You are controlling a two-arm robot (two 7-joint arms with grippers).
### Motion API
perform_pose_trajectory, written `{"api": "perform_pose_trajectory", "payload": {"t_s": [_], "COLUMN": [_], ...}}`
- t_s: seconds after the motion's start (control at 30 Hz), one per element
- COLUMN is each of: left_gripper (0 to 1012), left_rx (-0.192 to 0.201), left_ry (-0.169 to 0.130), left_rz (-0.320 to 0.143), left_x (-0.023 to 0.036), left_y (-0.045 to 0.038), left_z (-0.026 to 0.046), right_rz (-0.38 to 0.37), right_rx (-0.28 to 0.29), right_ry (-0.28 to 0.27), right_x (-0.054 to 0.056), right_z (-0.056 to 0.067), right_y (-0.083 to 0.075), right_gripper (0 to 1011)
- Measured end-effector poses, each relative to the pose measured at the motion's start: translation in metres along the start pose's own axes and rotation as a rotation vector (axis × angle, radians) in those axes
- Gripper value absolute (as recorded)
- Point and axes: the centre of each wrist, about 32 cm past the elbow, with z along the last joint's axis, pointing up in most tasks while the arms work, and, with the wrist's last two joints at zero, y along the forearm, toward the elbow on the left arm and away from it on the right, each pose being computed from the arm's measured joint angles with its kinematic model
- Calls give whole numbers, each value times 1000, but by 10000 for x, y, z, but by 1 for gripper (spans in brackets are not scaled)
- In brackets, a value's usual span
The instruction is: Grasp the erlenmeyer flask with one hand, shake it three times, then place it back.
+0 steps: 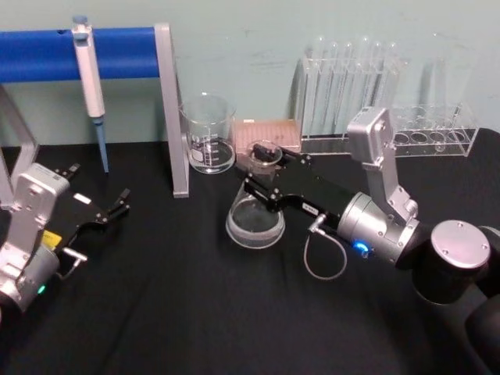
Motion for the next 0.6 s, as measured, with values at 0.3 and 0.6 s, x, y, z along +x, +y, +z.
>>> {"api": "perform_pose_trajectory", "payload": {"t_s": [0.3, 0.6], "left_gripper": [1001, 1001], "left_rx": [0, 0], "left_ry": [0, 0], "left_rz": [0, 0], "left_x": [0, 0], "left_y": [0, 0], "left_z": [0, 0], "right_rz": [12, 12], "right_rx": [-32, -57], "right_ry": [5, 9], "right_x": [-8, -10], "right_z": [-84, -151], "right_y": [29, 41], "right_gripper": [451, 452]}}
